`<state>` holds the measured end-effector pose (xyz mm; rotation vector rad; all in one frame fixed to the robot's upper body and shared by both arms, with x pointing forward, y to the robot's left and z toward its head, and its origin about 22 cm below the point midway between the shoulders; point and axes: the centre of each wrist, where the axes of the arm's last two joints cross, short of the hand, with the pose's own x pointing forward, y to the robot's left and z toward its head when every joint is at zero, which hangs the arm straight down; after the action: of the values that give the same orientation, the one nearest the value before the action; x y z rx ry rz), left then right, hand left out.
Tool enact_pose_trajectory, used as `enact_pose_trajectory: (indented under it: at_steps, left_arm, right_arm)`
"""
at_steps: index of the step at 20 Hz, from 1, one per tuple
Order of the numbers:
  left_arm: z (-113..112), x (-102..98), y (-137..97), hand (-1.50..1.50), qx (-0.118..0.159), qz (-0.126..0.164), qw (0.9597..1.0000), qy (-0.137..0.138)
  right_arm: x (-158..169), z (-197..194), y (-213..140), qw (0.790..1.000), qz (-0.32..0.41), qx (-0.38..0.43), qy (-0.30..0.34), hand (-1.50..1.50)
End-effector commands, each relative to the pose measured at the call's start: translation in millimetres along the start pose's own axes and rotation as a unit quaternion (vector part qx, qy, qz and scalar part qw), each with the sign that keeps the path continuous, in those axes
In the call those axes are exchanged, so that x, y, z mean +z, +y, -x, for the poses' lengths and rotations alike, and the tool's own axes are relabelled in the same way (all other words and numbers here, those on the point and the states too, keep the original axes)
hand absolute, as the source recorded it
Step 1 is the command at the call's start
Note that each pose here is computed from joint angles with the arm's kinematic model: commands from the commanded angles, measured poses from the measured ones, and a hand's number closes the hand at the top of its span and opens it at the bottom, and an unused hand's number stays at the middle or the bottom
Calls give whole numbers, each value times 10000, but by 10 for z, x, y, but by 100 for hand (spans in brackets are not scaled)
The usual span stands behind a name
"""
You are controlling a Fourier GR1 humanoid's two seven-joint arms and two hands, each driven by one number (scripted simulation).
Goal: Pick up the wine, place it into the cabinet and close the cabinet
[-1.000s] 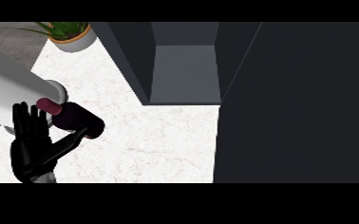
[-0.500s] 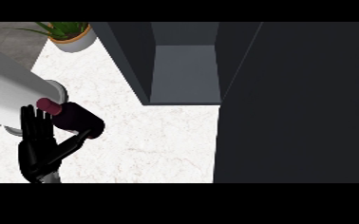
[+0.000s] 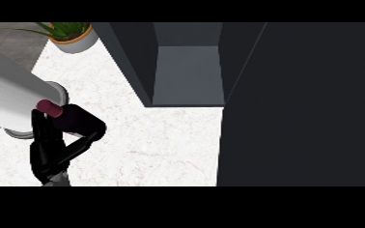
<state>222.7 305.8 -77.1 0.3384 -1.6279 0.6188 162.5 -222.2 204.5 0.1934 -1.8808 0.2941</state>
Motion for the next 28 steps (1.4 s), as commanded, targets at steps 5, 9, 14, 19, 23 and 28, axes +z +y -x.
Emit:
enact_pose_trajectory:
  at_steps: [5,9,14,19,23,28]
  left_arm:
    - [261,15,-142,-150,31,28,10000,80]
    - [290,72,148,-150,191,42,9997,132]
    - [427,83,97,-150,312,80,9995,-14]
    - [476,-106,-13,150,696,219,9973,-23]
    - [439,-171,-141,150,775,638,9949,41]
    - [500,-202,-74,150,172,897,9958,-102]
  right_arm:
    - [280,-245,39,9994,-123,-141,-306,-150]
    - [288,-311,151,9991,-242,-129,-336,-150]
    - [316,-250,-34,9994,-155,-78,-300,-150]
    - [288,-225,2,9986,-131,-237,-445,-150]
    - [223,-245,-60,9993,-158,-113,-323,-150]
    - [256,-191,134,9991,-2,-273,-313,-150]
